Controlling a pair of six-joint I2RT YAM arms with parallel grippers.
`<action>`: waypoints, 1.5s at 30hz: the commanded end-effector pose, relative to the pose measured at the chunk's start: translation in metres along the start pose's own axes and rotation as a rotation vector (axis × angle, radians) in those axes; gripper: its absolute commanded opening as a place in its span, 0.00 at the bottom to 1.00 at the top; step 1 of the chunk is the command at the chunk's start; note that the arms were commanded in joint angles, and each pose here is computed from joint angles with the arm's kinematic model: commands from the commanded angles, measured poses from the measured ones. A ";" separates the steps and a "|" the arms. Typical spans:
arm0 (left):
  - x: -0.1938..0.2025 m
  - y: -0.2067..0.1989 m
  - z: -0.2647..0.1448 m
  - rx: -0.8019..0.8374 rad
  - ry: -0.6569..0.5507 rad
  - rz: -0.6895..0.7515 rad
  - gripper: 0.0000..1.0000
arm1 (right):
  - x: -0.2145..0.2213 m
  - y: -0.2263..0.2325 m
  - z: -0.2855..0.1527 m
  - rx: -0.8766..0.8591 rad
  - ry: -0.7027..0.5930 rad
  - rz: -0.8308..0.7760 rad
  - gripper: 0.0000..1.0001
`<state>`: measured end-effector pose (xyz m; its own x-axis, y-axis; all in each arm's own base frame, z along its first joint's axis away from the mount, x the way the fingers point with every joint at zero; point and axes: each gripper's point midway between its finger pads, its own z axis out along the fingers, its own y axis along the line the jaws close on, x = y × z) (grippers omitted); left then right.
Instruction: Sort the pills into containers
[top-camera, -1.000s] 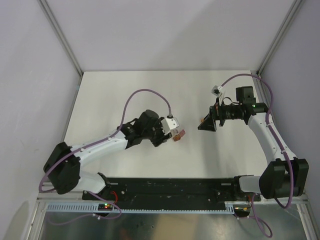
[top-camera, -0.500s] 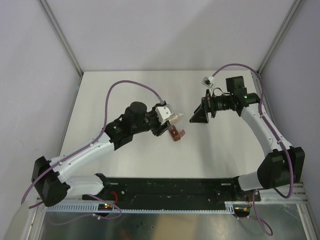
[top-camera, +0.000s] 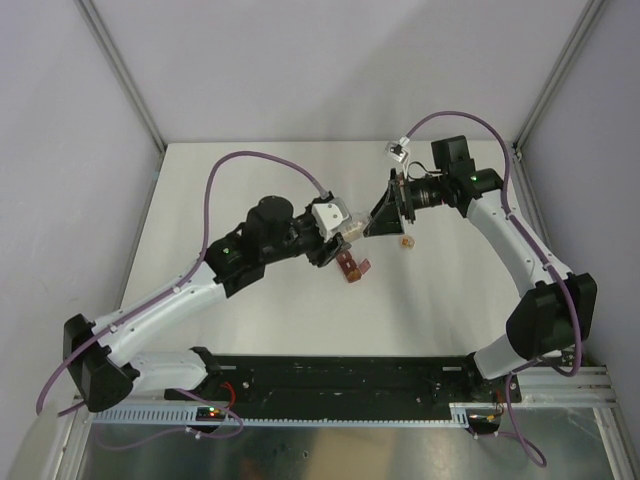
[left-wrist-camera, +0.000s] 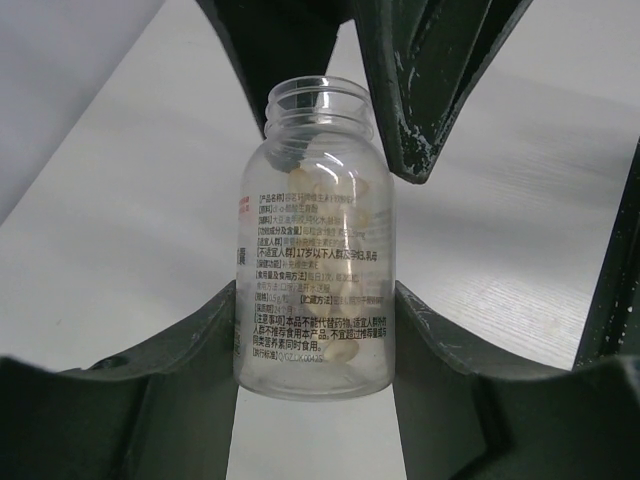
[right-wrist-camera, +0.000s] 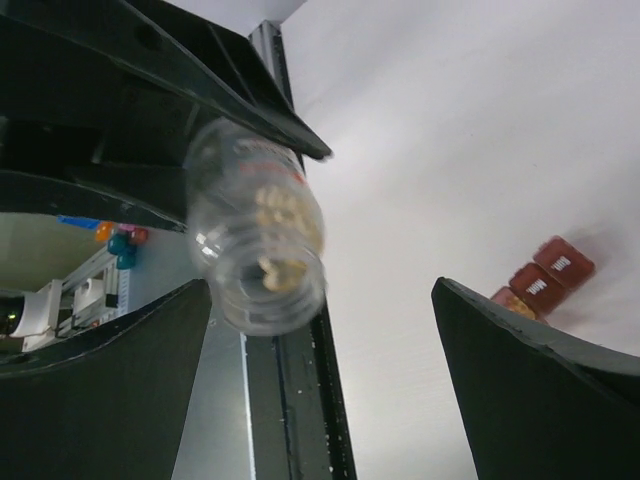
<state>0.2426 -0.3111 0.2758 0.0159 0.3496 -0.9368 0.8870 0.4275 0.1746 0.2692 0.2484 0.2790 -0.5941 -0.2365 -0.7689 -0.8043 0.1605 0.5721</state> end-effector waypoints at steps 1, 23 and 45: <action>-0.010 -0.001 0.004 -0.013 -0.002 0.009 0.00 | -0.021 0.037 -0.001 -0.101 -0.027 -0.057 0.98; -0.004 -0.001 0.014 -0.033 0.033 0.044 0.00 | -0.019 0.044 -0.016 0.008 -0.057 -0.091 0.95; 0.003 0.004 0.015 -0.062 0.055 0.051 0.00 | -0.001 0.052 -0.009 -0.048 -0.021 -0.071 0.89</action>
<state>0.2435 -0.3211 0.2541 -0.0063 0.4311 -0.9023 0.8813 0.4288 0.1987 0.2455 0.2477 0.2926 -0.5786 -0.2375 -0.7803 -0.8156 0.1704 0.5529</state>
